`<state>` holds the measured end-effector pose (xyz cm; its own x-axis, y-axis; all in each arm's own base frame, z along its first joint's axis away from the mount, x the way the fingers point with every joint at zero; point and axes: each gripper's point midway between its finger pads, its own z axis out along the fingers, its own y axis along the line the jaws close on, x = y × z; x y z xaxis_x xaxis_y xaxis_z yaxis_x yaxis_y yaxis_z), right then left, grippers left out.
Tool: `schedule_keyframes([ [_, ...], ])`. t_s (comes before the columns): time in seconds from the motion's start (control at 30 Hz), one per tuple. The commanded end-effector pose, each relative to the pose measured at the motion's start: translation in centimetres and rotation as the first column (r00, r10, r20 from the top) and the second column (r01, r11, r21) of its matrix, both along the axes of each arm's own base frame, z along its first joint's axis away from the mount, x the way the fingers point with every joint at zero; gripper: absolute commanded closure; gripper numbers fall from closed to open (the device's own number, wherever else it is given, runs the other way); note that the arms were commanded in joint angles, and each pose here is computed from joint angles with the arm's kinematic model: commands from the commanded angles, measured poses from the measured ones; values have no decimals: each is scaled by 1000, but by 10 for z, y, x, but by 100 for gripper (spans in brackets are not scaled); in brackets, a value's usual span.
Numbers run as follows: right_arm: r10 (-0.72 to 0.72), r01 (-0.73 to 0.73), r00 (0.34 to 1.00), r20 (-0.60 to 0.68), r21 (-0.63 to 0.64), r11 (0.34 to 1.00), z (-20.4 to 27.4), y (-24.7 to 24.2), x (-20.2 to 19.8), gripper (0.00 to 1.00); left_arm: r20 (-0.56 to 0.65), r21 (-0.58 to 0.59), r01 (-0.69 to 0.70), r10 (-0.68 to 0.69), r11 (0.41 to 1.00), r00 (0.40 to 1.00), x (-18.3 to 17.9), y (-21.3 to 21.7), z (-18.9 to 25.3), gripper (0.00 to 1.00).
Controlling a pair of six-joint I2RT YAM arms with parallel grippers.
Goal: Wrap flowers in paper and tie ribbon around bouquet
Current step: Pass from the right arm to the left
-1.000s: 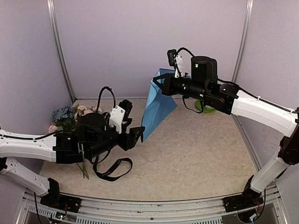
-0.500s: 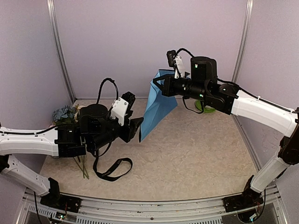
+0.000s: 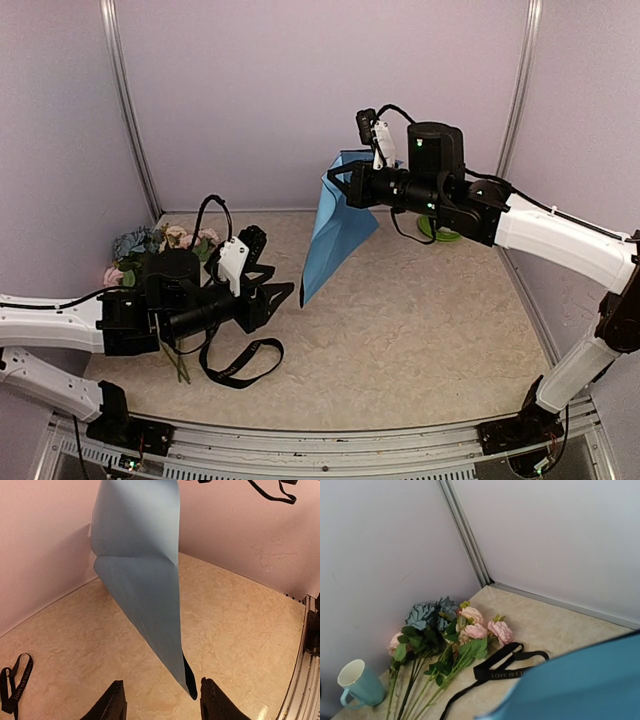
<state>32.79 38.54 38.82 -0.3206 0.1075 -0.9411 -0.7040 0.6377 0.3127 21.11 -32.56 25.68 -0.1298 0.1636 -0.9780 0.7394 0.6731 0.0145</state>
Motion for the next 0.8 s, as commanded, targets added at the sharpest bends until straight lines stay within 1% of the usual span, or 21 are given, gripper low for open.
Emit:
schedule_keyframes([
  [0.0,-16,15,1000,19,9,1000,8,-9,0,100,-63,-65,13,-17,998,998,2,-8,-4,52],
  [0.1,-14,14,1000,18,10,1000,8,-10,-1,100,-83,-86,32,-39,996,996,2,-13,-8,53],
  [0.17,-17,17,1000,17,11,1000,8,-10,-1,100,-98,-100,68,-77,993,992,-1,-21,-11,49],
  [0.23,-21,20,1000,19,12,1000,8,-12,-1,100,-120,-83,85,-95,993,988,-2,-27,-19,50],
  [0.3,-19,19,1000,22,17,1000,10,-12,-2,100,-134,-56,69,-76,996,988,2,-28,-29,54],
  [0.47,-20,20,1000,23,17,1000,10,-13,-3,100,-137,-51,54,-61,997,989,8,-29,-33,60],
  [0.6,-22,22,999,25,18,1000,11,-14,-3,100,-127,-63,48,-55,997,990,7,-24,-32,61],
  [0.77,-19,19,999,25,16,1000,12,-13,-3,100,-129,-63,6,-14,998,992,13,-13,-33,60],
])
